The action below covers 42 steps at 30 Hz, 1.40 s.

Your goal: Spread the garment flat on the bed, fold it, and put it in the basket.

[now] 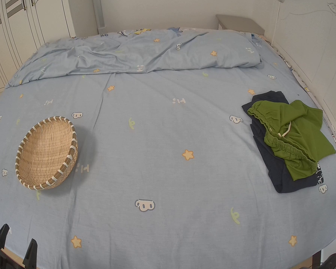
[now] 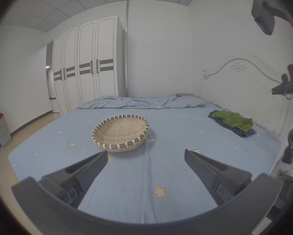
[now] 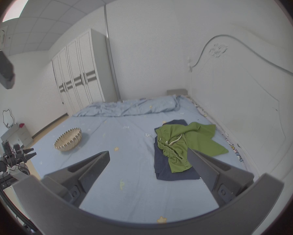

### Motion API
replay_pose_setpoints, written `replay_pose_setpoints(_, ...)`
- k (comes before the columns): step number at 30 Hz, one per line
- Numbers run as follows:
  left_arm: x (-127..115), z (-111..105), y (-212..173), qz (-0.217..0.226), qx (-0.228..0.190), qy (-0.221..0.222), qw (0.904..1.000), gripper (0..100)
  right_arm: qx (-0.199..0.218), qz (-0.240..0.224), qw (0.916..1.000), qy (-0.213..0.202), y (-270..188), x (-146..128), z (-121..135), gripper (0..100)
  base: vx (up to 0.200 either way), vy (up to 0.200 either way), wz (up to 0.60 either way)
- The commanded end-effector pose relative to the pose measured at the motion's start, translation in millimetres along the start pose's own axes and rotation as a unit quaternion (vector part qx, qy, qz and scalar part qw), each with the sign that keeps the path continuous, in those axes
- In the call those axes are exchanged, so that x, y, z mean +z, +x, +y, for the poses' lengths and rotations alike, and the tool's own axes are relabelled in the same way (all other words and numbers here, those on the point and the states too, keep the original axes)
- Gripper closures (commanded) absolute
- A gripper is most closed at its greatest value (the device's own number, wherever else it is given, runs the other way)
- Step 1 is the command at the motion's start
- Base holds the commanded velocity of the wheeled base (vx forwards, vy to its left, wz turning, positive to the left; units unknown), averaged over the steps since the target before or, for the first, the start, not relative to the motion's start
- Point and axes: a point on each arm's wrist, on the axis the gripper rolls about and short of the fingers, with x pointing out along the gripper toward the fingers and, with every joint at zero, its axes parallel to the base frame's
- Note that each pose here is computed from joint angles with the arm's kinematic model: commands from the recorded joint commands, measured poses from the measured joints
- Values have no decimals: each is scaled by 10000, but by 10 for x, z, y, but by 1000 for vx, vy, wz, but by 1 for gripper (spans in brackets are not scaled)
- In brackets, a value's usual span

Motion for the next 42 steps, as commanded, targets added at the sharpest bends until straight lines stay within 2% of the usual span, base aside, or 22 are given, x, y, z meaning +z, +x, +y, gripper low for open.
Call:
replay_pose_setpoints(1, -45, 0, 10, 68, -2, -2, 10000, 0, 50, 1920, 9806, -381, 1450, 324, 25, 0, 0, 0, 0)
replay_pose_setpoints(3, -49, 0, 11, 76, -3, -2, 10000, 0, -80, 2259, 9727, -523, 1800, 342, 24, 0, 0, 0, 0)
replay_pose_setpoints(5, -45, 0, 10, 68, -2, -2, 10000, 0, -150, 2320, 9710, -561, 1891, 346, 24, 0, 0, 0, 0)
replay_pose_setpoints(6, -49, 0, 11, 76, 5, -2, 10000, 0, -430, 2574, 9627, -718, 2195, 311, 33, 0, 0, 0, 0)
replay_pose_setpoints(7, -45, 0, 10, 68, -2, -2, 10000, 0, -525, 2625, 9605, -757, 2289, 297, 37, 0, 0, 0, 0)
replay_pose_setpoints(8, -45, 0, 10, 68, -2, -2, 10000, 0, -701, 2771, 9546, -837, 2488, 254, 40, 0, 0, 0, 0)
replay_pose_setpoints(10, -45, 0, 10, 68, -2, -2, 10000, 0, -794, 2870, 9501, -931, 2750, 220, 66, 0, 0, 0, 0)
replay_pose_setpoints(15, -45, 0, 10, 68, -2, -2, 10000, 0, -844, 2890, 9488, -953, 3124, 159, 81, 0, 0, 0, 0)
replay_pose_setpoints(21, -45, 0, 10, 68, 5, -2, 10000, 0, -1255, 3062, 9370, -1120, 3569, -3, 29, 0, 0, 0, 0)
replay_pose_setpoints(31, -45, 0, 10, 68, 5, -2, 10000, 0, -1413, 3199, 9301, -1122, 3763, -135, -48, 0, 0, 0, 0)
replay_pose_setpoints(38, -45, 0, 10, 68, -2, -2, 10000, 0, -1446, 3138, 9320, -1099, 3776, -110, -70, 0, 0, 0, 0)
replay_pose_setpoints(42, -45, 0, 10, 68, -2, -2, 10000, 0, -1456, 3203, 9296, -1095, 3853, -181, -83, 0, 0, 0, 0)
